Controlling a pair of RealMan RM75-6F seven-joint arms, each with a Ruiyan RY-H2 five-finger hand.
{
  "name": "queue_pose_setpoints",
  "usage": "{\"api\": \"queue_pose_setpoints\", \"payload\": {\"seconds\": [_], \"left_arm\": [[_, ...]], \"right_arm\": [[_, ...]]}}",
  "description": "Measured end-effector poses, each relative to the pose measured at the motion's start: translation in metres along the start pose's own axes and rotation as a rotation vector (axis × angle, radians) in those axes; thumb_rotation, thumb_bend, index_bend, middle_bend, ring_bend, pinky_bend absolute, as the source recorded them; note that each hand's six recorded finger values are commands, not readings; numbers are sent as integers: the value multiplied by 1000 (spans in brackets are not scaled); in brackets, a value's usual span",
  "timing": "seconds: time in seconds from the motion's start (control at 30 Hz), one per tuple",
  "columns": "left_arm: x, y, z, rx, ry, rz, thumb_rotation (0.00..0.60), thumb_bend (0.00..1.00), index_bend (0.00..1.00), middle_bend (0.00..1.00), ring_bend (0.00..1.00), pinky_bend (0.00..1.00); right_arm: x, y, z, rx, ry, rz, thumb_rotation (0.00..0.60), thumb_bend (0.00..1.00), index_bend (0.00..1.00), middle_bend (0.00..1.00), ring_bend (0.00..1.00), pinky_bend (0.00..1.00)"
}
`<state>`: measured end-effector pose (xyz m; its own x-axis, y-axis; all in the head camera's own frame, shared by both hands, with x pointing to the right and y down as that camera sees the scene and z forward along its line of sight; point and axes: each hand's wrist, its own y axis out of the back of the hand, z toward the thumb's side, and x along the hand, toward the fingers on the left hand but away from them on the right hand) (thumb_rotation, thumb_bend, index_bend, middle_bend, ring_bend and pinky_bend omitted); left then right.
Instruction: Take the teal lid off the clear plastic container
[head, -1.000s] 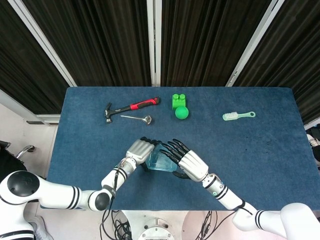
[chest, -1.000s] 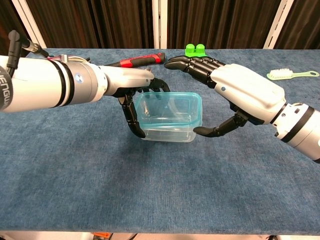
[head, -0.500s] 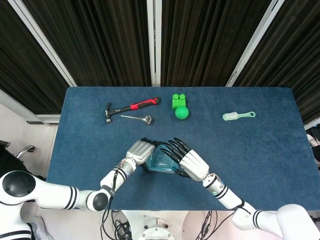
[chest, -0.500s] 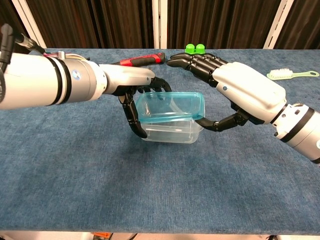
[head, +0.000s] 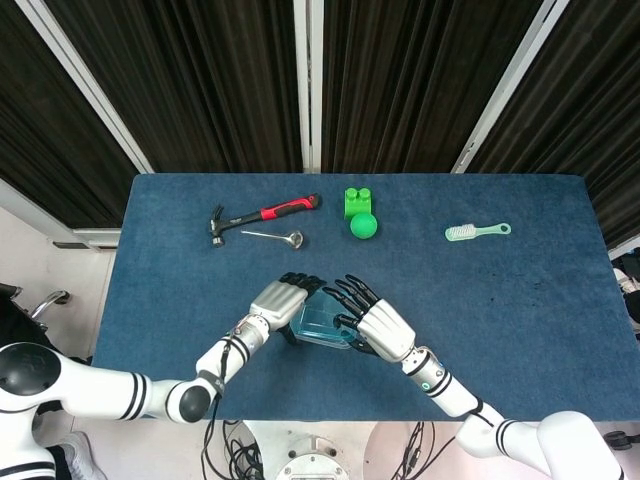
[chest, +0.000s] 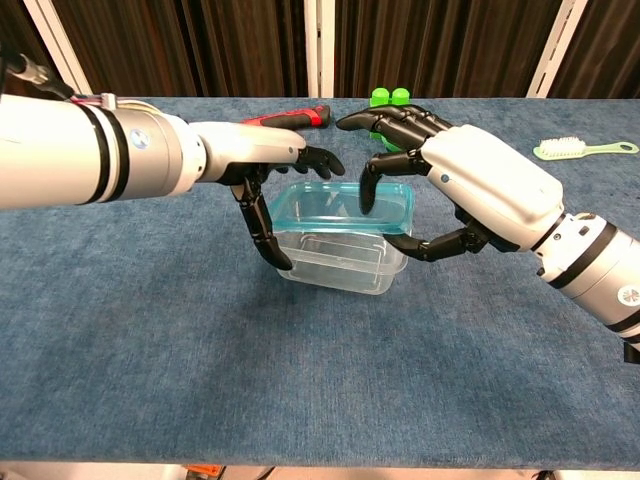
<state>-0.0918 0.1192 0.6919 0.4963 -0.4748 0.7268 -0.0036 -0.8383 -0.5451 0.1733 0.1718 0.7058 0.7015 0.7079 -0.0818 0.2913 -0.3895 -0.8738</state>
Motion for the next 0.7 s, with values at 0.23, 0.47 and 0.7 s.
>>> {"api": "queue_pose_setpoints", "payload": {"seconds": [0.23, 0.47, 0.7], "left_arm": [[-6, 4, -9, -6, 17, 30, 600, 0, 0, 0, 0, 8], [-22, 14, -34, 1, 84, 103, 600, 0, 0, 0, 0, 7], [-50, 27, -66, -14, 148, 195, 600, 0, 0, 0, 0, 7]], "right_arm": [[-6, 3, 1, -15, 0, -60, 600, 436, 787, 202, 0, 0], [-15, 8, 5, -22, 11, -138, 600, 514, 856, 258, 0, 0], [-24, 17, 7, -3, 22, -239, 600, 515, 877, 284, 0, 0]]}}
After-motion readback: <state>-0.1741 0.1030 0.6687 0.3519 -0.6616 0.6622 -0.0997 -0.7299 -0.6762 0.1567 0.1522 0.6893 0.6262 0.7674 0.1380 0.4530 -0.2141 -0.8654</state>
